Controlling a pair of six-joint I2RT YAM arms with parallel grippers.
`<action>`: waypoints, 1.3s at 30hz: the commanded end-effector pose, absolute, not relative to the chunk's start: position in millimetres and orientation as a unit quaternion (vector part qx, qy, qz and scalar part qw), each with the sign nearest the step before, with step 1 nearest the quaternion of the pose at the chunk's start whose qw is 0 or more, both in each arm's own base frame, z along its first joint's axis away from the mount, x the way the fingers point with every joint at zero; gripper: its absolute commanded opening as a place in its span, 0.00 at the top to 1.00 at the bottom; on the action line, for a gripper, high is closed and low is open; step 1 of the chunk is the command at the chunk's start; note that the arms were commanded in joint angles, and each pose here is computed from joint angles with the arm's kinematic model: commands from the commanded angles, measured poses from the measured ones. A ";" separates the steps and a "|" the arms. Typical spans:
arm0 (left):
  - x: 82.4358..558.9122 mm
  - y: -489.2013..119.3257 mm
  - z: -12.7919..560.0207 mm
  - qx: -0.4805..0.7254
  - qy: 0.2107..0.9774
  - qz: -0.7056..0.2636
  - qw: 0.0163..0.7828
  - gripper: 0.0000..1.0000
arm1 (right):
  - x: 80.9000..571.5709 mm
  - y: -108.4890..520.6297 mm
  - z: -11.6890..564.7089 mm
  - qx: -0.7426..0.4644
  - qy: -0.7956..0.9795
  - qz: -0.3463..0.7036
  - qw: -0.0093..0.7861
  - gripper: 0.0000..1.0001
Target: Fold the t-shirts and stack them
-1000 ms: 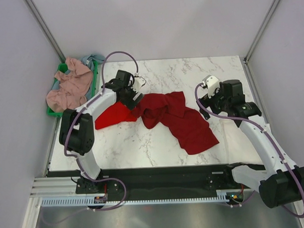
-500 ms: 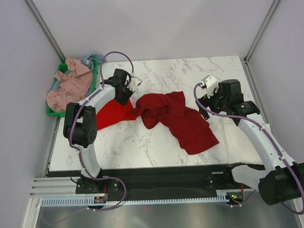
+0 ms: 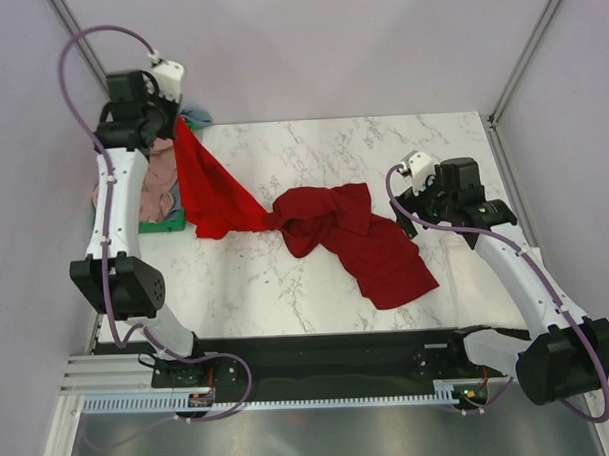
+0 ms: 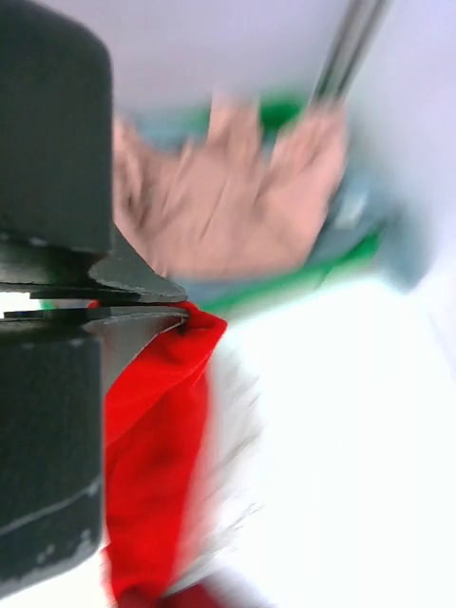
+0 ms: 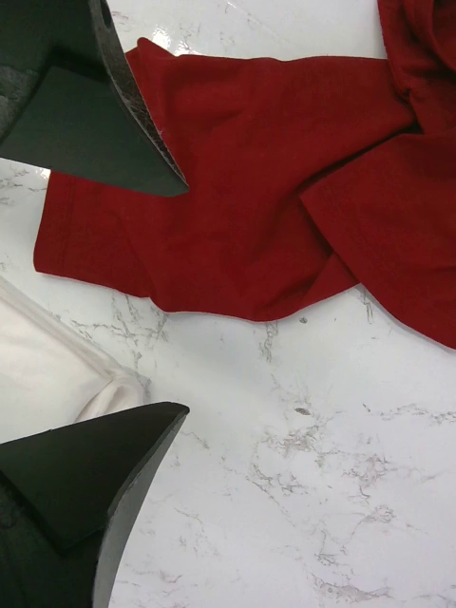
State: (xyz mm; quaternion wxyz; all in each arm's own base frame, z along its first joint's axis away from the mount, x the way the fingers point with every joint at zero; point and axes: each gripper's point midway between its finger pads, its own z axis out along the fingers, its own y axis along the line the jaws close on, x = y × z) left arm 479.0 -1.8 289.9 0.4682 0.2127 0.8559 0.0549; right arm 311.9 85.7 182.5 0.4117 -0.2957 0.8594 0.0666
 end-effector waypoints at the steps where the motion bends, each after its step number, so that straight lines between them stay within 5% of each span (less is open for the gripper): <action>1: 477.7 33.1 404.4 0.164 0.791 0.091 0.582 0.98 | 325.8 93.5 200.1 -0.293 0.844 0.080 0.442 0.02; 9: 460.6 93.7 525.4 0.082 0.710 0.141 0.686 0.98 | 326.9 93.3 207.1 -0.288 0.842 0.079 0.448 0.02; 16: 452.9 121.9 565.0 0.080 0.665 0.222 0.709 0.98 | 320.7 93.7 203.9 -0.287 0.843 0.084 0.446 0.02; 22: 467.1 129.4 505.7 0.087 0.717 0.208 0.660 0.95 | 317.9 92.5 202.8 -0.285 0.843 0.085 0.447 0.02; 24: 472.7 128.1 467.9 0.094 0.746 0.193 0.630 0.79 | 317.1 93.2 203.1 -0.286 0.843 0.086 0.448 0.02; 25: 472.7 128.6 457.2 0.090 0.755 0.188 0.622 0.53 | 316.7 92.9 202.5 -0.286 0.844 0.086 0.446 0.02; 28: 467.8 128.6 437.8 0.071 0.772 0.176 0.607 0.36 | 314.8 95.6 203.5 -0.313 0.840 0.088 0.434 0.02; 34: 435.6 88.0 470.1 0.093 0.744 0.104 0.654 0.35 | 325.8 136.2 199.0 -0.451 0.793 0.061 0.405 0.08; 39: 396.2 52.2 408.4 0.131 0.776 0.031 0.616 0.46 | 350.4 201.6 197.1 -0.550 0.729 0.030 0.407 0.26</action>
